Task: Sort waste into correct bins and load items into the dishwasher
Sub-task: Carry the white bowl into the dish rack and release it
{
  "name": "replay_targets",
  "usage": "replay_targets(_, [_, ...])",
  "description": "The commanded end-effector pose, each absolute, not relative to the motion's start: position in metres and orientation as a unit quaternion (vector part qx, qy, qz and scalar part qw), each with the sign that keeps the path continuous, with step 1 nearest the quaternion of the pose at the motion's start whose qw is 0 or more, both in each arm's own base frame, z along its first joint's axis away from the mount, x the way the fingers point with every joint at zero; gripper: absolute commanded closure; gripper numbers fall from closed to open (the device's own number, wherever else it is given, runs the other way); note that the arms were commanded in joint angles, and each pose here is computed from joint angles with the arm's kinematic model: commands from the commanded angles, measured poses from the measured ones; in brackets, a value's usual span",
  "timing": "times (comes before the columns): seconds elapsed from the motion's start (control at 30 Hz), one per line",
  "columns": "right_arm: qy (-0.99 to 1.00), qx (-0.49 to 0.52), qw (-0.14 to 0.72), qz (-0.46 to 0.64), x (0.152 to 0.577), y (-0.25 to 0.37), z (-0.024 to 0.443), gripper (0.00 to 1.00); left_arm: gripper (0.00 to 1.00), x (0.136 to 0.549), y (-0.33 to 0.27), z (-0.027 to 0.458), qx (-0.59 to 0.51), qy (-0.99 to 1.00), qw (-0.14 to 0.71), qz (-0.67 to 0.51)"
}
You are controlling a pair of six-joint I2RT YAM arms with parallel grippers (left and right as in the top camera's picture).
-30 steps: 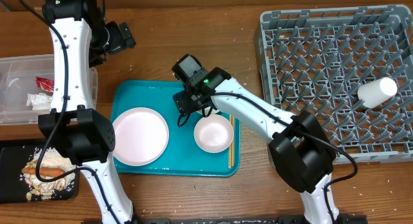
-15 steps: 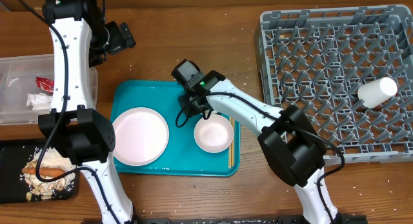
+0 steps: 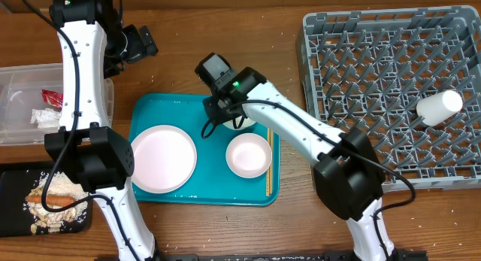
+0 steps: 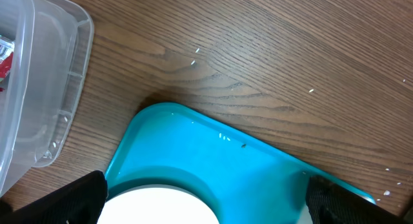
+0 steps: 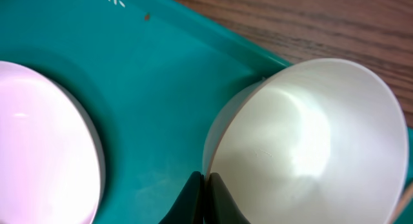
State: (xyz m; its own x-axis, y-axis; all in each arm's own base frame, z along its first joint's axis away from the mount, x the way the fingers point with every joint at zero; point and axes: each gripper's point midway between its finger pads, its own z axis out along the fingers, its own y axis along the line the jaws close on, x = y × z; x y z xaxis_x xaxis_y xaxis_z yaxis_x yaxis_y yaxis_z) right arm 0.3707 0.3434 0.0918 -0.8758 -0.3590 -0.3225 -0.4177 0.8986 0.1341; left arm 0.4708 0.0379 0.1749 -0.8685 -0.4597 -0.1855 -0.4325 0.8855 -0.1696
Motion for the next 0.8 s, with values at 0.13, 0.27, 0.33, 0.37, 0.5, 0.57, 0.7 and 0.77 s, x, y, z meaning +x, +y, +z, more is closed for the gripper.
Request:
replay_targets(0.13, [0.94, -0.166, 0.244, 0.171, 0.392, 0.32, 0.208, 0.96, 0.0, 0.471, 0.035, 0.175, -0.232, 0.964, 0.109, -0.065])
replay_targets(0.27, [0.932, -0.14, 0.272, 0.195, 0.4, 0.292, 0.246, 0.96, 0.0, 0.471, 0.035, 0.175, -0.232, 0.964, 0.109, -0.065])
replay_targets(0.33, [0.928, -0.119, 0.285, 0.21, 0.408, 0.271, 0.264, 0.96, 0.0, 0.471, 0.035, 0.175, -0.232, 0.964, 0.109, -0.065])
replay_targets(0.37, [0.923, -0.093, 0.292, 0.232, 0.42, 0.245, 0.278, 0.96, 0.0, 0.471, 0.035, 0.175, -0.232, 0.964, 0.109, -0.065])
replay_targets(0.5, [0.908, -0.021, 0.275, 0.315, 0.449, 0.165, 0.286, 0.96, 0.0, 0.471, 0.035, 0.175, -0.232, 0.964, 0.109, -0.065])
replay_targets(0.57, [0.901, 0.008, 0.271, 0.338, 0.458, 0.133, 0.284, 0.96, 0.0, 0.471, 0.035, 0.175, -0.232, 0.964, 0.109, -0.065])
replay_targets(0.7, [0.873, 0.043, 0.287, 0.393, 0.469, 0.069, 0.284, 0.96, 0.0, 0.471, 0.035, 0.175, -0.232, 0.964, 0.109, -0.065])
replay_targets(0.77, [0.853, 0.047, 0.297, 0.426, 0.469, 0.047, 0.286, 0.96, 0.0, 0.471, 0.035, 0.175, -0.232, 0.964, 0.11, -0.065])
